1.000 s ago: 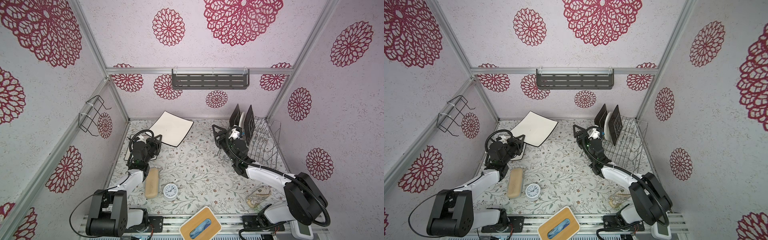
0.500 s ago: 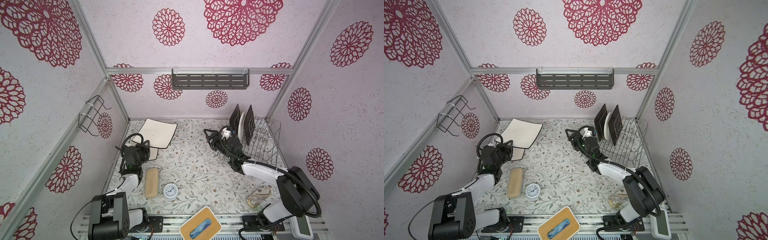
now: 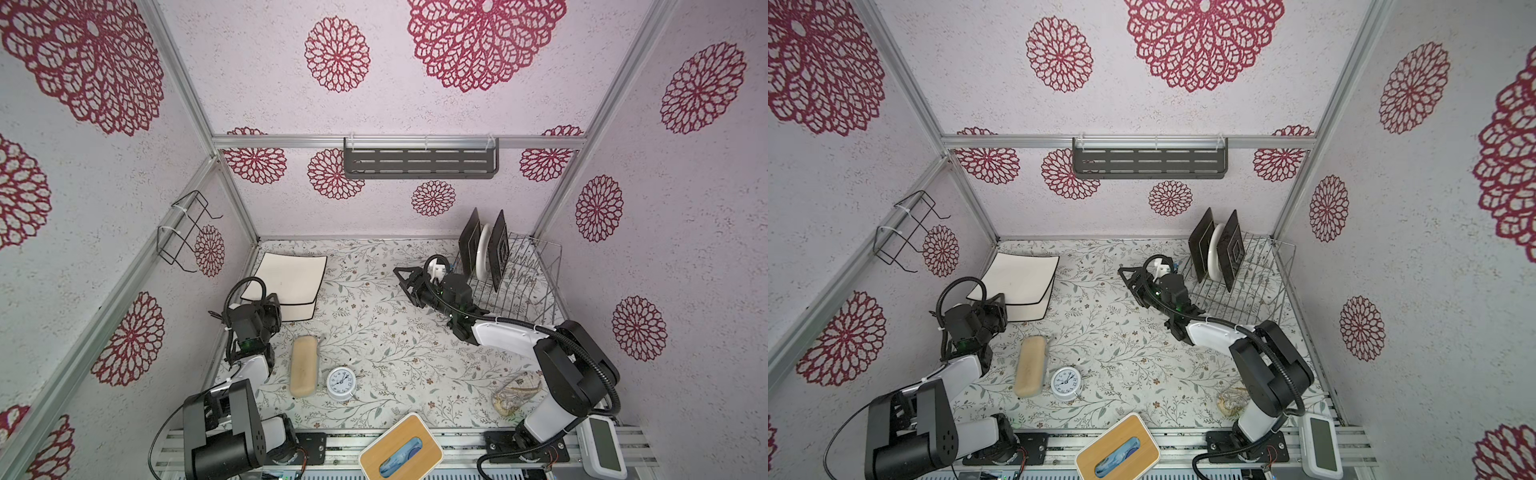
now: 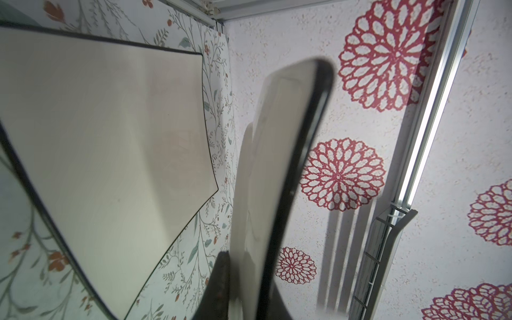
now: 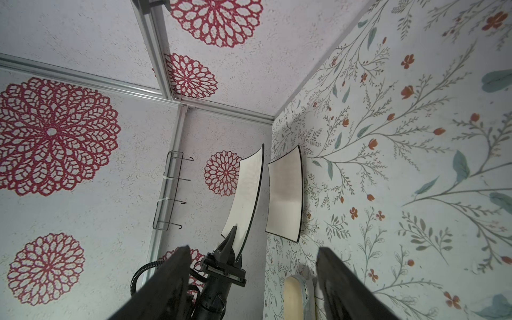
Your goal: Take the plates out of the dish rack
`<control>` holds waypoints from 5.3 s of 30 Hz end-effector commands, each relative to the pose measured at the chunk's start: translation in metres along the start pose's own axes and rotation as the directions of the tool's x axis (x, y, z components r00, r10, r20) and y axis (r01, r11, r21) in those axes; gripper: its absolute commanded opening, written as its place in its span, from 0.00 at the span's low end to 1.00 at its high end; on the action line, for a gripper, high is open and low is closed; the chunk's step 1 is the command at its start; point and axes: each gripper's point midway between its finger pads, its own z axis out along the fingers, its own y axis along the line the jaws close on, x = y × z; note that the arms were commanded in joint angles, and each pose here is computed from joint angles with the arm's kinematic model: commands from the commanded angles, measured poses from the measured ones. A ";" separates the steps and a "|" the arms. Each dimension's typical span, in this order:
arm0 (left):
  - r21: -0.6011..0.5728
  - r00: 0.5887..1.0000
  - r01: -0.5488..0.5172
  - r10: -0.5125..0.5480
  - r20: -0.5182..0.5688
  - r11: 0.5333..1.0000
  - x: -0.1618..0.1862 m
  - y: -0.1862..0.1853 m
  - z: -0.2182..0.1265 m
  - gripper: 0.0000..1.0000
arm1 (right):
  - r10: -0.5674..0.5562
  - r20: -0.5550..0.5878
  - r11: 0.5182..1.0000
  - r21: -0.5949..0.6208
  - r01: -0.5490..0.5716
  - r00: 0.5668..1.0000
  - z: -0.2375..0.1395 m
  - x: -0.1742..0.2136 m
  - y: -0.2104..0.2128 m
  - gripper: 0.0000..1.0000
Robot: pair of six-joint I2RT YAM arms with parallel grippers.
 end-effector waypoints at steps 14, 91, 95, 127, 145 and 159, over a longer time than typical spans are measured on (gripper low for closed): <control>0.213 0.994 -0.097 0.086 0.062 0.972 -0.025 -0.049 0.007 0.00 | -0.019 -0.035 0.996 -0.092 0.016 0.999 0.007 0.003 0.030 0.74; 0.025 0.989 -0.131 0.129 0.069 0.991 -0.039 -0.006 0.032 0.12 | 0.004 -0.090 0.998 -0.065 -0.010 0.996 0.022 0.010 0.019 0.74; 0.022 0.990 -0.128 0.126 0.061 0.992 -0.037 -0.005 0.032 0.19 | 0.000 -0.088 0.998 -0.066 -0.006 0.996 0.022 0.009 0.021 0.74; -0.194 0.984 -0.154 0.134 -0.114 0.969 -0.020 0.029 0.038 0.68 | -0.014 -0.043 0.998 -0.054 0.012 0.999 0.003 0.005 0.023 0.74; -0.250 0.976 -0.172 0.131 -0.173 0.953 -0.014 0.041 0.041 0.91 | -0.005 -0.042 0.999 -0.046 0.003 0.999 0.005 0.006 0.018 0.74; -0.279 0.971 -0.183 0.130 -0.199 0.943 -0.013 0.045 0.047 0.98 | 0.003 -0.039 0.999 -0.042 -0.004 0.999 0.005 0.006 0.016 0.74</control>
